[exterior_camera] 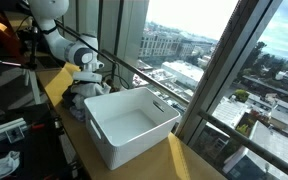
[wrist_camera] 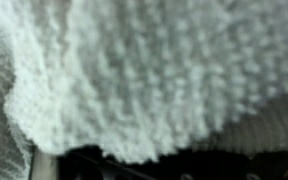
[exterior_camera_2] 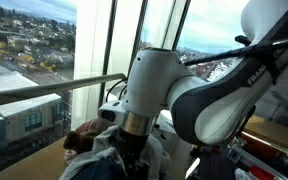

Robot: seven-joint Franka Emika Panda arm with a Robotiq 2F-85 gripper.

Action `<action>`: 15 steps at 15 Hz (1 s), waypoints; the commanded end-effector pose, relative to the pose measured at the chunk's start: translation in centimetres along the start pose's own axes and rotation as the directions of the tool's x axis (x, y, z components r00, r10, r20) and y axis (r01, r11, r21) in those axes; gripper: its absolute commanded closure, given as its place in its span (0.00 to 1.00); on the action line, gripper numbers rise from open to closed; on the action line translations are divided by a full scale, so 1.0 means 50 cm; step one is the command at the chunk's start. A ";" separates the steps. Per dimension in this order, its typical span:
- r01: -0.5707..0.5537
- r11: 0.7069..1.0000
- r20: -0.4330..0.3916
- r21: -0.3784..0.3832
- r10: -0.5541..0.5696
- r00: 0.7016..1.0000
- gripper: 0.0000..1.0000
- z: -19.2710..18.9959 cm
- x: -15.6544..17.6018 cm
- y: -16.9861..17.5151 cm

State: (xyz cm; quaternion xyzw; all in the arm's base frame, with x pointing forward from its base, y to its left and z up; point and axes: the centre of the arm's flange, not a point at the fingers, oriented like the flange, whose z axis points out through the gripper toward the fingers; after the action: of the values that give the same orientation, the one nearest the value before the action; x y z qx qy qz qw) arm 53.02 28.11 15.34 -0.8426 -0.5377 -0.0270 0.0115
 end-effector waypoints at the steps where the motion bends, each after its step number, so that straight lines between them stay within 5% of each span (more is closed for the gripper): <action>1: -0.045 0.999 0.057 -0.025 0.046 0.997 0.25 0.067 -0.056 0.060; 7: -0.115 0.993 0.014 -0.034 0.116 0.993 0.62 -0.055 -0.114 0.121; 12: -0.207 0.977 -0.145 -0.052 0.197 0.969 0.98 -0.277 -0.172 0.163; 15: -0.224 0.972 -0.241 -0.063 0.203 0.949 0.99 -0.401 -0.202 0.168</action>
State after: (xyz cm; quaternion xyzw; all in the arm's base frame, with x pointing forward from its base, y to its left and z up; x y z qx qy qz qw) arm 57.82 16.53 28.11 -0.8910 -0.4381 -0.1175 0.0224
